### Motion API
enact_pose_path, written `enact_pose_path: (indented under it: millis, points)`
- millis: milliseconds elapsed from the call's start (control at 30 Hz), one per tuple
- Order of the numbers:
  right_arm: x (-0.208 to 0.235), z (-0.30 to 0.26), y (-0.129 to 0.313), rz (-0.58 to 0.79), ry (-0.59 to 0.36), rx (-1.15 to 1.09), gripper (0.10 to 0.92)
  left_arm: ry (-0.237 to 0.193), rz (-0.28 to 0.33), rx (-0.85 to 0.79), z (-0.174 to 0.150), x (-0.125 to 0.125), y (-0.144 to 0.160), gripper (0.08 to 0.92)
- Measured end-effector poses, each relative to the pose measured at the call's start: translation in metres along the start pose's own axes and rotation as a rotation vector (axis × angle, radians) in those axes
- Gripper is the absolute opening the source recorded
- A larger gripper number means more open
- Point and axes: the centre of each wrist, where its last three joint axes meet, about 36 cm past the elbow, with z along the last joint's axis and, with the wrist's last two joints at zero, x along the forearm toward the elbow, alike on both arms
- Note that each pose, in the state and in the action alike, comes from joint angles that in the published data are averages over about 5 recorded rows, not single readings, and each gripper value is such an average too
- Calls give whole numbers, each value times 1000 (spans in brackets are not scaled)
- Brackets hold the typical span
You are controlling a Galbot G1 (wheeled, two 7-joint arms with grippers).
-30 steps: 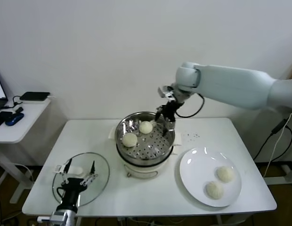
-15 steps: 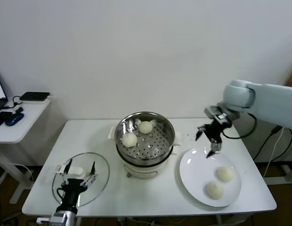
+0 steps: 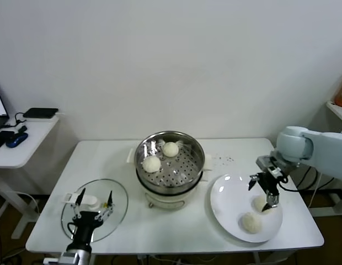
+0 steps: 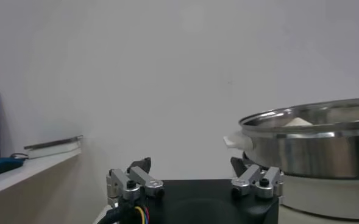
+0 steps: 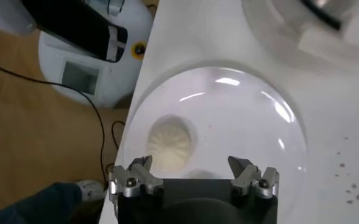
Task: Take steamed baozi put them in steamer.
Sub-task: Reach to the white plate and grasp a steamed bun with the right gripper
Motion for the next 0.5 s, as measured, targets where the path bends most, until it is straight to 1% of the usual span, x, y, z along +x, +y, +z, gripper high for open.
enact_pose_path:
  millis: [200,500]
  points:
    - [-27,-3,2,-23,16,23,823,-2,-8,-1,-1,0,3,823]
    - [-58,-8,0,-45,49,71,823,6,-15,6,2,1,5,823]
